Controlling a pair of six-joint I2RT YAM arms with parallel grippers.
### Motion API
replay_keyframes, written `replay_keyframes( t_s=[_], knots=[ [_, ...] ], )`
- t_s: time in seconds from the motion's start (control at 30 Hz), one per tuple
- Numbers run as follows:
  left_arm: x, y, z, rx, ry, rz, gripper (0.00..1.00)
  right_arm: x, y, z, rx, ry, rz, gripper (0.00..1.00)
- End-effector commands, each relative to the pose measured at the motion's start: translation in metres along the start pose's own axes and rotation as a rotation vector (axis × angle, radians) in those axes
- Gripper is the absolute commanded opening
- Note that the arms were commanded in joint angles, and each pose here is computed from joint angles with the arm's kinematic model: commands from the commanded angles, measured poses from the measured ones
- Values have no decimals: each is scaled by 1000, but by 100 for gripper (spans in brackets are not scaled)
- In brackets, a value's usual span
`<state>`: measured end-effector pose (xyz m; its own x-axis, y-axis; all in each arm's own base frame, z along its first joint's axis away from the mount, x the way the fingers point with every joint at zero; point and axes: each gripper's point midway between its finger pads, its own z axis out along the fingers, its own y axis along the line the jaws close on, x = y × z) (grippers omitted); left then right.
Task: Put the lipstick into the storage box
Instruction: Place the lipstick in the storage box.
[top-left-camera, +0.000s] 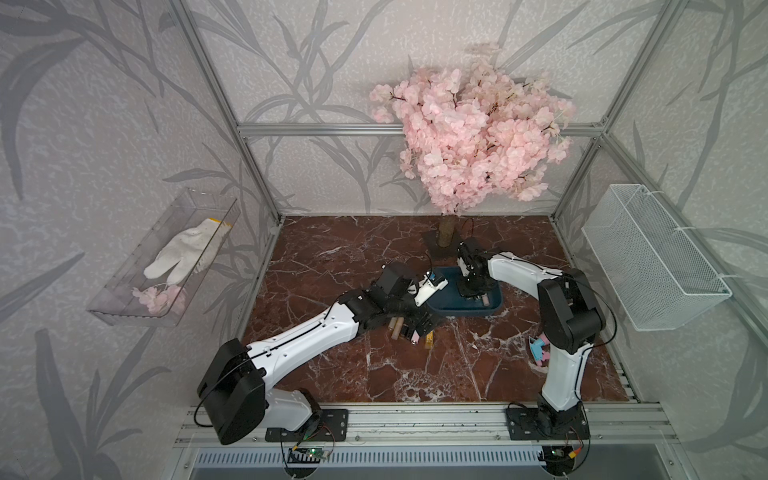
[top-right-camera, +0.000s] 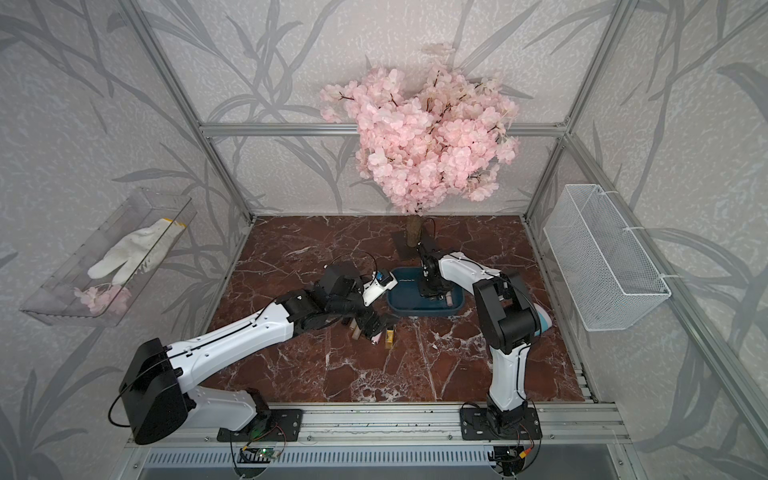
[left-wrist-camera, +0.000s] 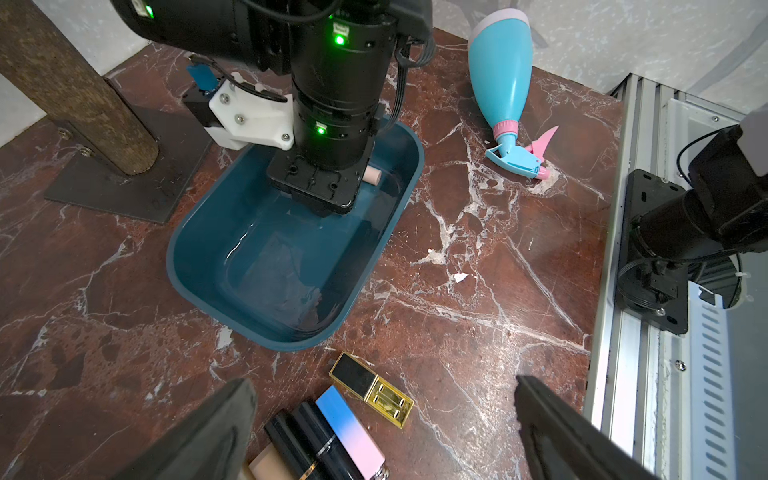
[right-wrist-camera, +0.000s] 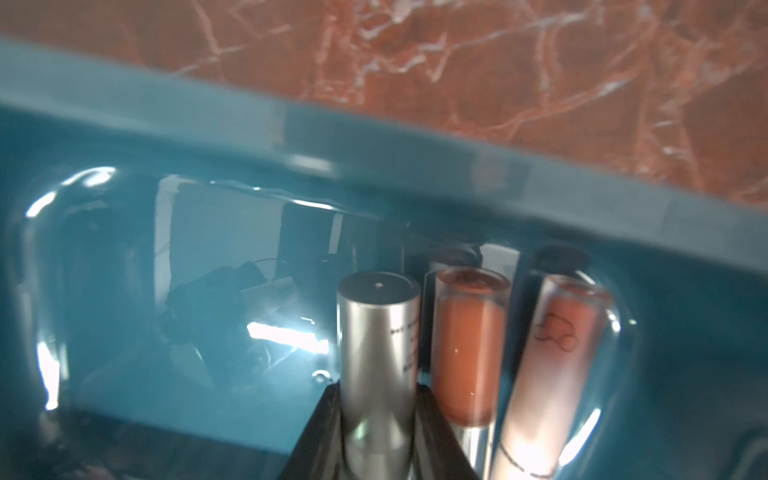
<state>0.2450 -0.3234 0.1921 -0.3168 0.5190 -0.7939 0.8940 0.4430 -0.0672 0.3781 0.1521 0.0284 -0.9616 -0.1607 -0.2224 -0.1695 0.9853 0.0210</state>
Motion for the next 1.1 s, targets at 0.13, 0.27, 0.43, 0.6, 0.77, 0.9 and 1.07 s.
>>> replay_keyframes(
  t_s=[0.13, 0.27, 0.43, 0.6, 0.77, 0.9, 1.07],
  knots=[
    [3, -6, 1, 28, -1, -6, 100, 7, -18, 7, 54, 19, 27, 29],
    [3, -7, 1, 28, -1, -11, 100, 8, -19, 8, 60, 25, 23, 37],
    [3, -9, 1, 31, 0, -17, 100, 11, -21, 8, 66, 28, 15, 43],
    [4, -10, 2, 26, -4, -22, 100, 10, -22, 5, 67, 20, 11, 43],
    [1, -10, 2, 21, -11, -23, 100, 7, -22, -4, 67, 3, 5, 44],
    [1, -10, 1, 14, -16, -30, 100, 5, -20, -12, 55, -15, 11, 44],
    [2, -3, -6, -38, -22, -39, 100, 2, -19, -26, 42, -42, 24, 45]
  ],
)
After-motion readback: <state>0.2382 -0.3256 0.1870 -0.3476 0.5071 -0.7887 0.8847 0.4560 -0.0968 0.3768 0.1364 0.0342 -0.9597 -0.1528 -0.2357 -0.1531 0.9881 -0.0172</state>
